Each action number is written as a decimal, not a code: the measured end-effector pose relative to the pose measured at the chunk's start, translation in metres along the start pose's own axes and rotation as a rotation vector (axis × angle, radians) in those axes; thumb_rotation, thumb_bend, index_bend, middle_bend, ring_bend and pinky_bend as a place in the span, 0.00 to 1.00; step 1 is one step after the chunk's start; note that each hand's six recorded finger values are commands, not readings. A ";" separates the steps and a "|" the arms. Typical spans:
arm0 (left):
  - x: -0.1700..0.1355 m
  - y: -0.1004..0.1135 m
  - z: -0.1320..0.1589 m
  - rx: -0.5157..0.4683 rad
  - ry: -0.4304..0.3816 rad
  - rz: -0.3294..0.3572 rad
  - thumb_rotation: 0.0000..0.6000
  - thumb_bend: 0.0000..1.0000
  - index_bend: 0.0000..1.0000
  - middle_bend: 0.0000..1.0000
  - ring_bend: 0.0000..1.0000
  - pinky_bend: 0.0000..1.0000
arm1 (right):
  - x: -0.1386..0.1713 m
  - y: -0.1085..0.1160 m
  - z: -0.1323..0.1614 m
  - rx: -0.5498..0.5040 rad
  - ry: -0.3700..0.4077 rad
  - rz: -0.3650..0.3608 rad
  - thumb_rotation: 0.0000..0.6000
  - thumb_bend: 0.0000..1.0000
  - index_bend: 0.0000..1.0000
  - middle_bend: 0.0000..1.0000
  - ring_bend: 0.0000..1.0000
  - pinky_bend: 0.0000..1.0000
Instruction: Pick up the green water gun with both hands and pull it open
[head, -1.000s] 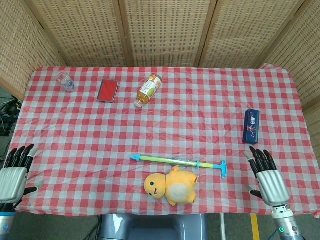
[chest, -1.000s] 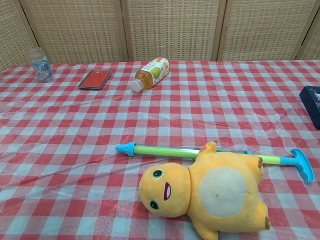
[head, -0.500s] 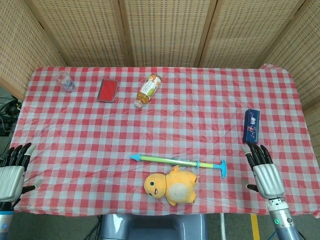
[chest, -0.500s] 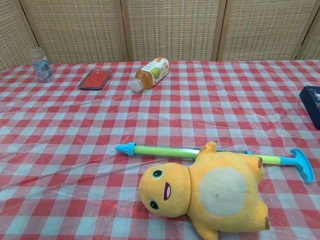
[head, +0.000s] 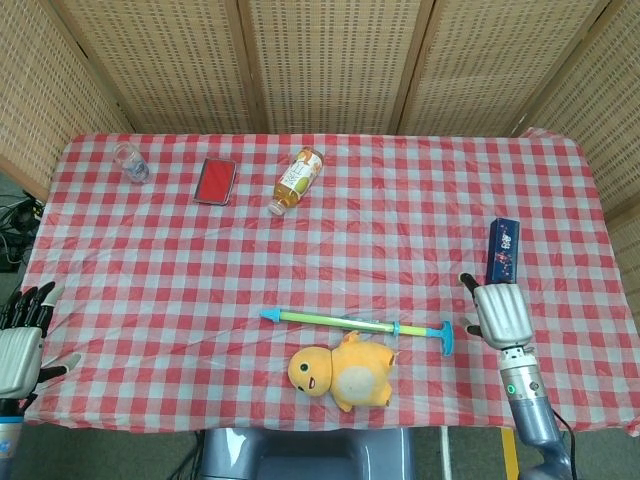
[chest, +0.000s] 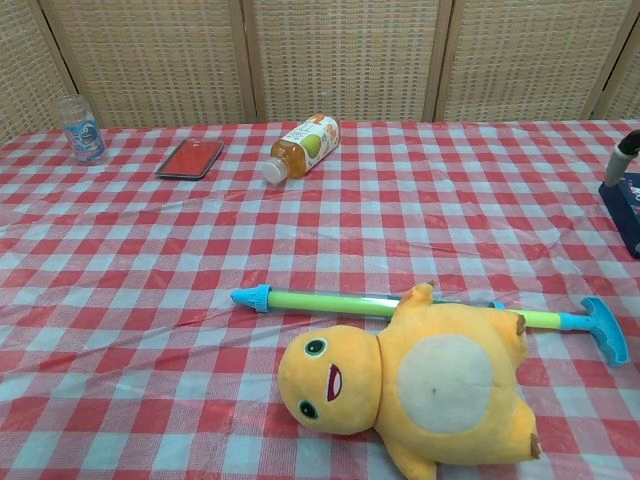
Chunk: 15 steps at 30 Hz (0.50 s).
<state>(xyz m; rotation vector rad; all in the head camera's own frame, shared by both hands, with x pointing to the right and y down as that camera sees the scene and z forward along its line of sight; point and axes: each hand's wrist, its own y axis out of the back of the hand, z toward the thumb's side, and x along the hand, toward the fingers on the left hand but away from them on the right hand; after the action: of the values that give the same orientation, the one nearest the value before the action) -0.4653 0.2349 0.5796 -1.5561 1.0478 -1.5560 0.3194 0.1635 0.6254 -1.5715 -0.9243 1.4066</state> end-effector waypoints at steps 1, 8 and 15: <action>0.001 0.000 -0.001 -0.002 0.003 -0.003 1.00 0.06 0.00 0.00 0.00 0.00 | -0.001 -0.002 0.001 0.005 -0.006 0.013 1.00 0.27 0.45 1.00 1.00 0.69; 0.005 0.001 -0.003 -0.015 0.009 -0.003 1.00 0.06 0.00 0.00 0.00 0.00 | -0.006 -0.027 0.012 0.036 -0.048 0.131 1.00 0.40 0.51 1.00 1.00 0.70; 0.005 0.003 -0.004 -0.023 0.012 0.001 1.00 0.06 0.00 0.00 0.00 0.00 | -0.006 -0.051 0.022 0.044 -0.060 0.204 1.00 0.42 0.52 1.00 1.00 0.70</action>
<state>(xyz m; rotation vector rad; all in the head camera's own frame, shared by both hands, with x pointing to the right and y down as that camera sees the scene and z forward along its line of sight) -0.4702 0.2296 0.5793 -1.5632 1.0772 -1.5591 0.2967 0.1807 0.6737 -1.6347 -0.7783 1.6126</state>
